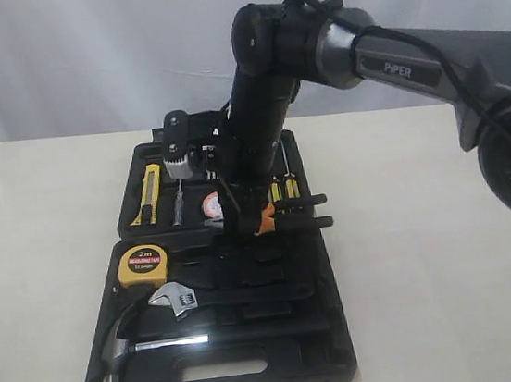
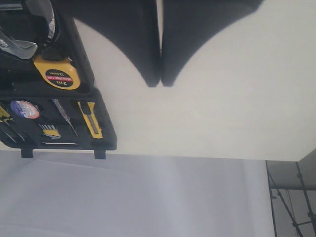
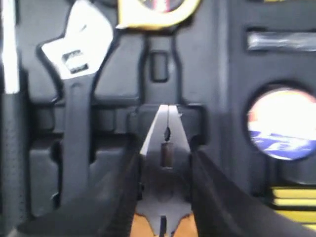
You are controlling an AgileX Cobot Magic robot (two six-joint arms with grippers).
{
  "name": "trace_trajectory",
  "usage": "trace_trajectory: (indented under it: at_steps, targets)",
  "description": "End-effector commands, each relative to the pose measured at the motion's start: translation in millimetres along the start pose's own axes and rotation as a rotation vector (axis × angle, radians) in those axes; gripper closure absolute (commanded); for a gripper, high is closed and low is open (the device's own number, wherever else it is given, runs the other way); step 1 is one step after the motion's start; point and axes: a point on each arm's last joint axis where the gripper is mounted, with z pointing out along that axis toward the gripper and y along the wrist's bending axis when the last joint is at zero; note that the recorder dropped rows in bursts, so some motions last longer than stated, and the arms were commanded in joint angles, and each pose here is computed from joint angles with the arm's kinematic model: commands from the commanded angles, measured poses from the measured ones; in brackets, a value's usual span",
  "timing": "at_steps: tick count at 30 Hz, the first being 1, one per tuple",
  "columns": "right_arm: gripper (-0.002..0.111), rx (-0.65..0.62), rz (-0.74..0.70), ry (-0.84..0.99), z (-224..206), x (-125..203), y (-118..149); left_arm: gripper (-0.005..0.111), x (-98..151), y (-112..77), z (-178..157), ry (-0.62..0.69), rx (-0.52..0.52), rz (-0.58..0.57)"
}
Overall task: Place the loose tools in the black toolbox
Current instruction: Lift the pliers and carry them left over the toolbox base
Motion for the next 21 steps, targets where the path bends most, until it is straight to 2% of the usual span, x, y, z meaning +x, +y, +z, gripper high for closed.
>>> trace_trajectory:
  at_steps: [1, 10, 13, 21]
  targets:
    - [0.109, -0.012, -0.094, -0.003, -4, -2, 7, 0.107, 1, -0.1, 0, -0.001, 0.003, -0.002]
    - [0.109, -0.066, -0.191, -0.048, 11, -15, 16, 0.107, 1, -0.1, 0, -0.001, 0.003, -0.002]
    - [0.109, -0.088, -0.177, -0.033, 24, -16, 18, 0.107, 1, -0.1, 0, -0.001, 0.003, -0.002]
    - [0.109, -0.005, -0.168, -0.075, 39, -23, 11, 0.107, 1, -0.1, 0, -0.001, 0.003, -0.002]
